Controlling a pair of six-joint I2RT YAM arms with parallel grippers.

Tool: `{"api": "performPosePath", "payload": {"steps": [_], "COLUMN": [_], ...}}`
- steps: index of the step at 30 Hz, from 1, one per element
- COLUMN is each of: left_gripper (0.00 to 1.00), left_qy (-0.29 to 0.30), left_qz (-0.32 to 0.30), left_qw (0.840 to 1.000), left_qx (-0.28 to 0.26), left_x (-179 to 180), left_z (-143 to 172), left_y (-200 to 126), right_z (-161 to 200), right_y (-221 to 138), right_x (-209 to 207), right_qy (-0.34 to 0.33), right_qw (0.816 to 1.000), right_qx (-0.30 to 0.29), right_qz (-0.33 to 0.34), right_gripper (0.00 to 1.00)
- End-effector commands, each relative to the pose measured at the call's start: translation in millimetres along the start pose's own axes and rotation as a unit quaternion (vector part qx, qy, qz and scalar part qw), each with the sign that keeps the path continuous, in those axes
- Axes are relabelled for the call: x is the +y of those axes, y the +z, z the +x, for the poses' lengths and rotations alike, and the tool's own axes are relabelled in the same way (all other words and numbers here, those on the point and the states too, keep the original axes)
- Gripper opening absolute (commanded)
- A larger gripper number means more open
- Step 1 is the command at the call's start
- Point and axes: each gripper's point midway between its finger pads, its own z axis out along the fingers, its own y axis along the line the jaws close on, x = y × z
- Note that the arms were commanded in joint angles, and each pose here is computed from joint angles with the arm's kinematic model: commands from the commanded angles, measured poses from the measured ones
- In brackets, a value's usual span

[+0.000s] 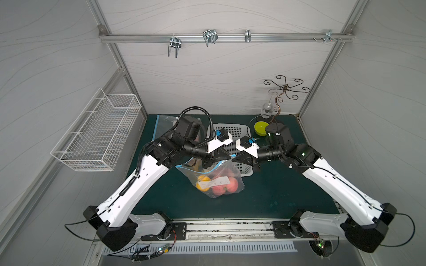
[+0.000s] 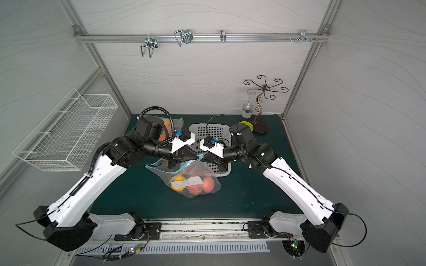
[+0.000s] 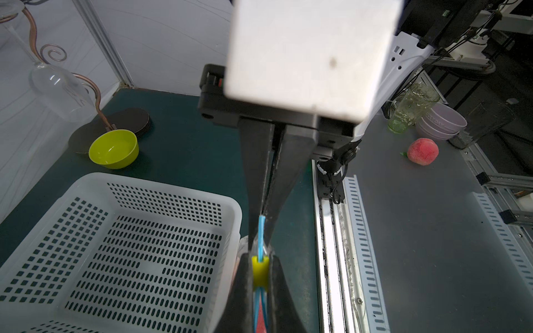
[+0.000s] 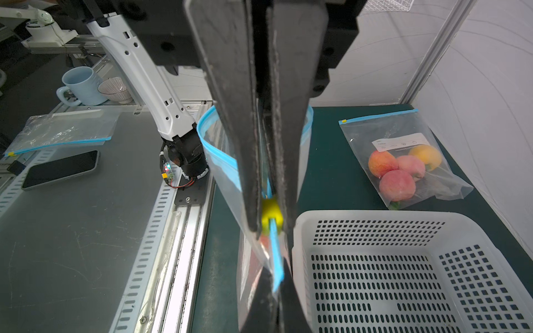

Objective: Place the peach in a zip-top bag and seal the zipper
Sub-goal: Zip the zipper on the zipper food storage bag.

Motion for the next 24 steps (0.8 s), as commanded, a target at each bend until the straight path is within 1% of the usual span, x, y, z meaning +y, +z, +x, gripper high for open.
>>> {"api": "performPosePath", "payload": {"steps": [1,8,13,24], "left_gripper": [0.05,0.04,0.04,0.05], "left_qy": [0.006,-0.010,-0.009,-0.031], "left_qz": [-0.030,-0.046,-0.060,-0.066], "left_qw": [1.000,0.999,0.998,0.997], "left_qx": [-0.009,-0.011,-0.014,-0.007], "left_x": [-4,-1,-1,-6], "left_z": [-9,-7,-5,2], "left_y": [-21,-29,-35,-42], "right_z": [8,12,16,25], "right_y": [-13,-22,-28,-39], "right_x": [-8,-21,-28,-43], "right_qy": [0.031,0.060,0.080,0.108], "right_qw": [0.999,0.996,0.994,0.987], "right_qx": [0.008,0.003,0.002,0.004], "right_qz": [0.033,0.061,0.079,0.116], "right_gripper": [0.00,0.00,0.00,0.00]}}
